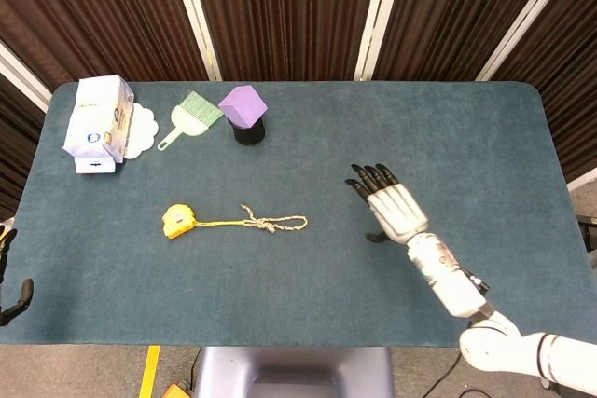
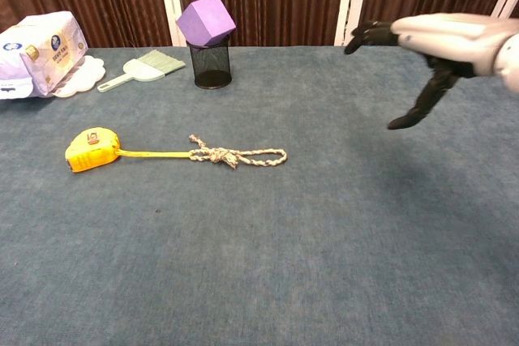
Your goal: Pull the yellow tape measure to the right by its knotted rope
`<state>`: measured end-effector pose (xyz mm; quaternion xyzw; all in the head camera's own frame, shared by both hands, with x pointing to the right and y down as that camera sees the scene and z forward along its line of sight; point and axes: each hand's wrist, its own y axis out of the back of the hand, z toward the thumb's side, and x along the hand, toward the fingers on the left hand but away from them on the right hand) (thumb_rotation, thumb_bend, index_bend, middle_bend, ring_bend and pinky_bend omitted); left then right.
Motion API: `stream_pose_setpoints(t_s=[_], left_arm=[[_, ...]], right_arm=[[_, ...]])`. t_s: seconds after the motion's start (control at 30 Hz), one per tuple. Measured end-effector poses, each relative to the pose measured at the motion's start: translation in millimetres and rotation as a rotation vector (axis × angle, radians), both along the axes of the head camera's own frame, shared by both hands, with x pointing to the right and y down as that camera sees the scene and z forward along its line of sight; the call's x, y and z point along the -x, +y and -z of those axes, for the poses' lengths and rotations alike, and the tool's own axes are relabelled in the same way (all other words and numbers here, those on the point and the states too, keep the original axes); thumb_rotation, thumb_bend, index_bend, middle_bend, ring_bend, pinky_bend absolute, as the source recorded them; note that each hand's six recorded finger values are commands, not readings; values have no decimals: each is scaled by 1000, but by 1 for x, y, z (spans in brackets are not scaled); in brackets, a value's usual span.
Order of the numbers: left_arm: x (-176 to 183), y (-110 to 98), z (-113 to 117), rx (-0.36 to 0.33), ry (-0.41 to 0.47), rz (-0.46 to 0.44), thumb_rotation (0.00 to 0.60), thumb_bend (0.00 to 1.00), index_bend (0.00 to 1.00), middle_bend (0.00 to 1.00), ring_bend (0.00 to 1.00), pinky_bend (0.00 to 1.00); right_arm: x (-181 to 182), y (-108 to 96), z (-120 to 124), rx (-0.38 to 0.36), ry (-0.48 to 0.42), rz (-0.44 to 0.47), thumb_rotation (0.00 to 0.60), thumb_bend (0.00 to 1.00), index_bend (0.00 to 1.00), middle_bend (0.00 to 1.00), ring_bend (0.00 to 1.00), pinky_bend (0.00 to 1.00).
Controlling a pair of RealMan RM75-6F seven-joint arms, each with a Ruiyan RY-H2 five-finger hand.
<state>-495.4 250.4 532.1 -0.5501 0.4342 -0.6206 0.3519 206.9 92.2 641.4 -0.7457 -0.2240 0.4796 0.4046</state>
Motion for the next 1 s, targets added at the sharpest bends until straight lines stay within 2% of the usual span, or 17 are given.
stream_pose_setpoints(t_s=[0.43,0.83,1.0], left_arm=[[6,-1,2,-3,7,25,600,462,0,0,0,147],[7,0,2,4,16,27,600,462,0,0,0,149],[11,0,4,-3,22,42,600,461,0,0,0,150]], right_arm=[[64,3,-35,60,-26,48,600,359,334,89,57,0],[92,13,-68,113,15,90,600,400,356,93,62,0],[104,14,-77,137,8,89,600,433,398,99,69,0]])
